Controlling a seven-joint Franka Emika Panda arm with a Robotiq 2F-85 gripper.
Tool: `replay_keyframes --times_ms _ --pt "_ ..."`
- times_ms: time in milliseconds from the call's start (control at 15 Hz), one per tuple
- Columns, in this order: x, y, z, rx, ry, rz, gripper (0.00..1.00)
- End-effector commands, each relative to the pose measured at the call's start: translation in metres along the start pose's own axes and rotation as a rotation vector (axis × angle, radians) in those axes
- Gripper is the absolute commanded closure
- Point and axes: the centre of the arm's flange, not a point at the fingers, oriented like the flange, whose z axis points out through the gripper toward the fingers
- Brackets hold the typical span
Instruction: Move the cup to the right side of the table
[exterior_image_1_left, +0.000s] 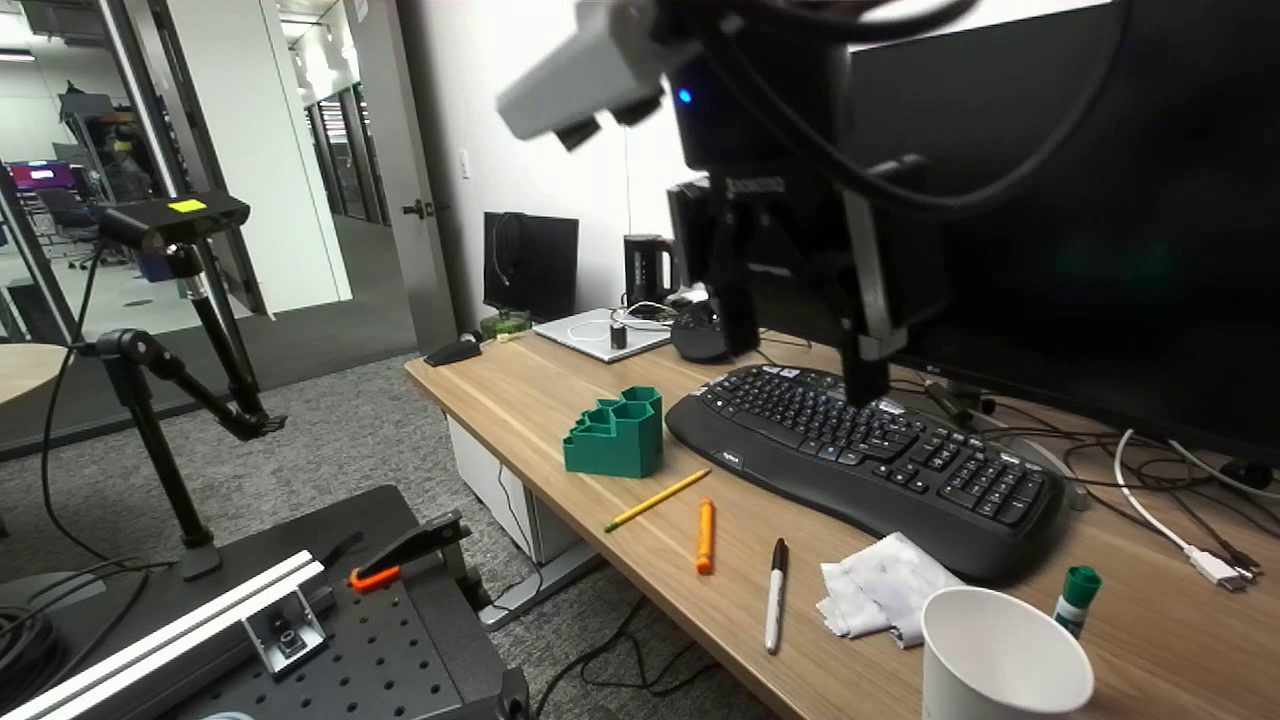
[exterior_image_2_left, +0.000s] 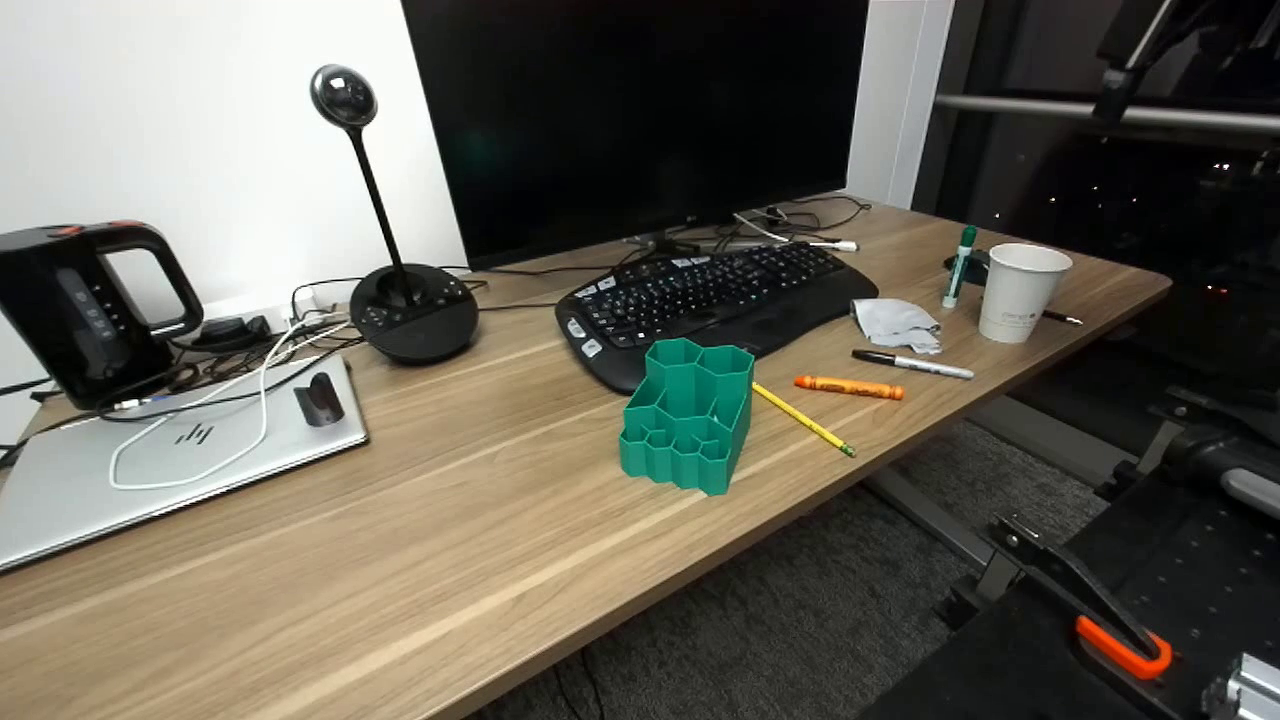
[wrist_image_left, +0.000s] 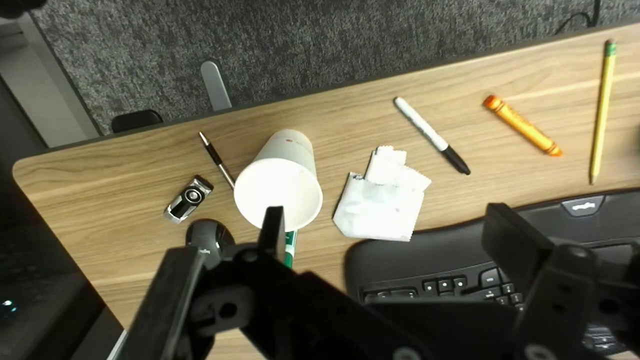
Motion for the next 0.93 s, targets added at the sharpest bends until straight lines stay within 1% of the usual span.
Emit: replay_keyframes --times_ms 0,200,467,600,867 --pt "0.068 0.014 0.051 0.032 0.007 0.061 0.00" --pt "0.102 0.020 0.091 0.062 -0.023 0.133 0.00" --pt "0.129 0.021 0.140 0.054 -0.050 0.171 0.00" --pt "0.136 0.021 0.163 0.038 -0.083 0.179 0.00" --pt "0.132 0.017 0.197 -0.010 -0.185 0.198 0.00"
